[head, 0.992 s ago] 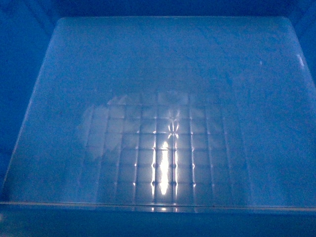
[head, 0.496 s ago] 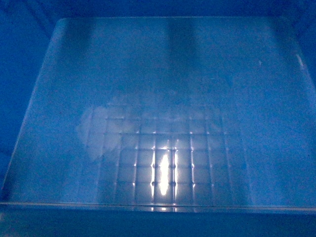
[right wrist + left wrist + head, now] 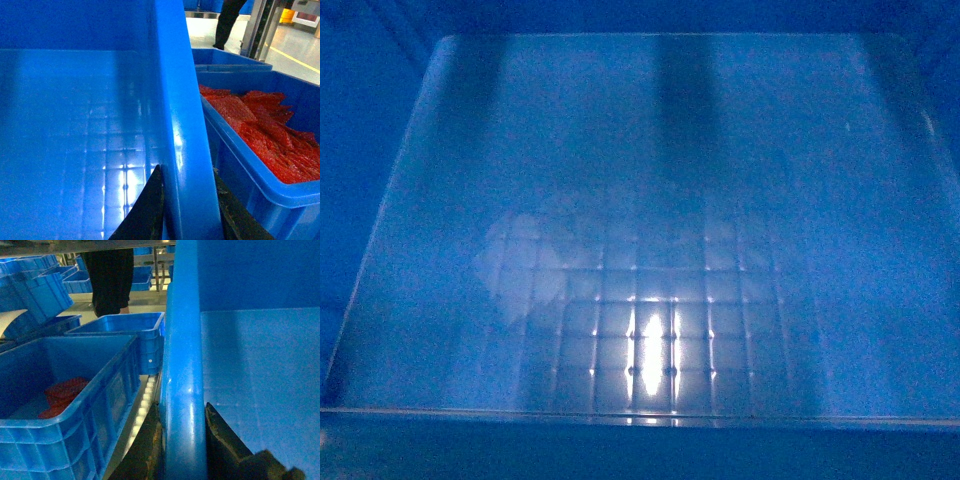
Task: Place box next to blue box on left shelf
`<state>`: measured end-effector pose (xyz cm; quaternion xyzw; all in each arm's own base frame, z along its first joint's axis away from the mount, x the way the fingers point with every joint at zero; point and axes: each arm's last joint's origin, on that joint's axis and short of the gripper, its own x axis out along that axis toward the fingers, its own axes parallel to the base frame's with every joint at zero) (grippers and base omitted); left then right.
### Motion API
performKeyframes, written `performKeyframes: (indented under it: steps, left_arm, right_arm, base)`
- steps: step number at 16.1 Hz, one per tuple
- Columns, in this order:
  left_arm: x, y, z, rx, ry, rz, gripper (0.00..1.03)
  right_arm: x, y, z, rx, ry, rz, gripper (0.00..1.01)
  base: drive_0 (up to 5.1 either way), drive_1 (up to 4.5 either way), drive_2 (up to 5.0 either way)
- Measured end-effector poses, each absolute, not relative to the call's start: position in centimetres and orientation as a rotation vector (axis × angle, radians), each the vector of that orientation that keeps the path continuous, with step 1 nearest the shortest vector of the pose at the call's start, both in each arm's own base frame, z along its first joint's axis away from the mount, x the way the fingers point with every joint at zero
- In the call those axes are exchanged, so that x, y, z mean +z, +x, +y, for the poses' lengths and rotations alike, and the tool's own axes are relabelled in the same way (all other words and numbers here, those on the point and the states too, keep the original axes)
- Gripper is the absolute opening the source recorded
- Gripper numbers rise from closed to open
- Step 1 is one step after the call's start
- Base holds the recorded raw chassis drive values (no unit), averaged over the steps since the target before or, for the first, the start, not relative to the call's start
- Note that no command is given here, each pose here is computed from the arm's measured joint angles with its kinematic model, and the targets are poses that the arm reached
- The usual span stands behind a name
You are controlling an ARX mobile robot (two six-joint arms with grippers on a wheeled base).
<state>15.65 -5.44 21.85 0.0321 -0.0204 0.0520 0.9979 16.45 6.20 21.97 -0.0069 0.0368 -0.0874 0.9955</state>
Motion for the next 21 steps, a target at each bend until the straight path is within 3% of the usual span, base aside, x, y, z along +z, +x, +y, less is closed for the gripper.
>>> performKeyframes:
  steps: [21]
  left_arm:
    - [21.85, 15.65, -5.44, 0.104, 0.064, -0.041, 0.16]
  right_arm:
    - [21.97, 16.45, 6.20, -0.175, -0.014, 0.074, 0.16]
  base:
    - [0.0, 0.00, 0.0]
